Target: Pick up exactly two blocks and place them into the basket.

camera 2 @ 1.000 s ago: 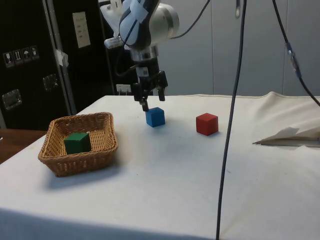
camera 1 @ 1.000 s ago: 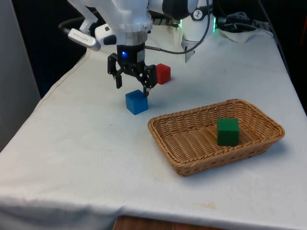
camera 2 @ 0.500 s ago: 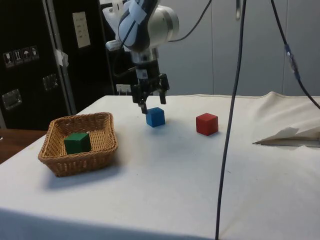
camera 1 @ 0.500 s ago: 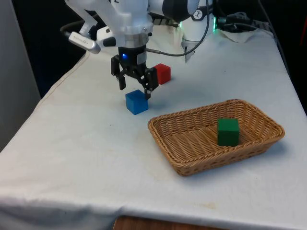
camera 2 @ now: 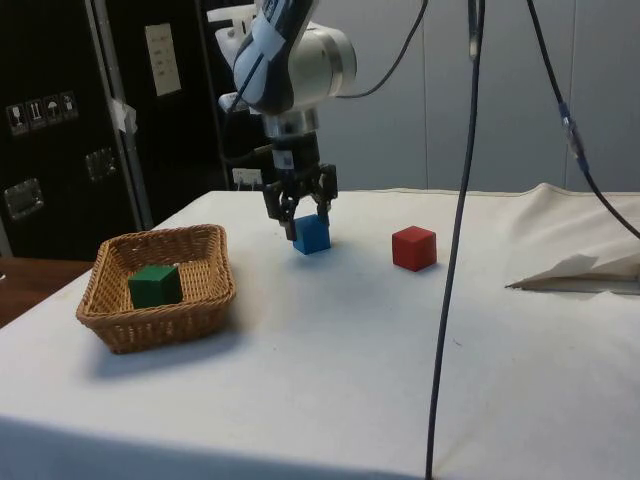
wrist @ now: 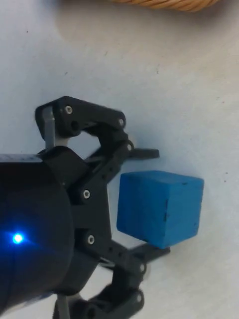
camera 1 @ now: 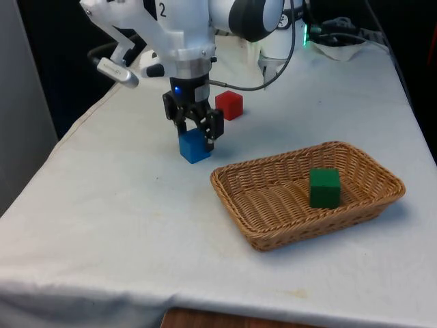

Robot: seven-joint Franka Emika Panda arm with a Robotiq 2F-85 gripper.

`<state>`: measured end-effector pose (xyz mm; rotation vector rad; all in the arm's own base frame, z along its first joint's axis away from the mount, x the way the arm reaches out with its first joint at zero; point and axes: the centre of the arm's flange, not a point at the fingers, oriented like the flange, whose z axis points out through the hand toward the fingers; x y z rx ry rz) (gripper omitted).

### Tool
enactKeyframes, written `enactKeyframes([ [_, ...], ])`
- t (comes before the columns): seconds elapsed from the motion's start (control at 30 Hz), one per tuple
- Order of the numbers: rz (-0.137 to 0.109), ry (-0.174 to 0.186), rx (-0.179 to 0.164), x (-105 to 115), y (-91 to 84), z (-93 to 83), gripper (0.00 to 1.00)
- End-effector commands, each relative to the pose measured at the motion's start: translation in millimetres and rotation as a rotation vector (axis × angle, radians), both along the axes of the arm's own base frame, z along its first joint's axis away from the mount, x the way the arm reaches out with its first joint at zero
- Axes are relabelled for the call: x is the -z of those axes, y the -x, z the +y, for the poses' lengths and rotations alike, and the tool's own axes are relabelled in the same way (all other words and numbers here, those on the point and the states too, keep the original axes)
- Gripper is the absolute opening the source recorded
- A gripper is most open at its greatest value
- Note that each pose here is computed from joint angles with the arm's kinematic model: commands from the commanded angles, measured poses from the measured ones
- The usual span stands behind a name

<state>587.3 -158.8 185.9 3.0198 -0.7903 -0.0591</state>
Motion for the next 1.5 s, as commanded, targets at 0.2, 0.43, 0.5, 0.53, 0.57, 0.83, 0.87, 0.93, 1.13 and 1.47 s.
enactKeyframes([
  [0.2, -0.009, -0.01, 0.017, 3, -1.1, 0.7, 0.02],
  [0.43, -0.01, -0.011, 0.022, 3, -1.0, 0.6, 0.02],
  [0.5, -0.011, -0.011, 0.02, -8, -1.8, 0.9, 0.02],
  [0.53, -0.011, -0.008, 0.017, -3, -2.3, 0.0, 0.02],
  [0.57, -0.013, -0.011, 0.021, -12, -2.3, 1.0, 0.02],
  [0.83, -0.024, -0.028, 0.02, -33, -5.4, 4.8, 0.02],
  [0.87, -0.024, -0.021, 0.024, -40, -5.5, 10.9, 0.02],
  [0.93, -0.032, -0.019, 0.026, -51, -7.1, 19.0, 0.02],
  [1.13, -0.04, -0.01, 0.024, -72, -10.8, 34.9, 0.02],
  [1.47, -0.049, 0.011, 0.015, -93, -18.1, 57.8, 0.02],
])
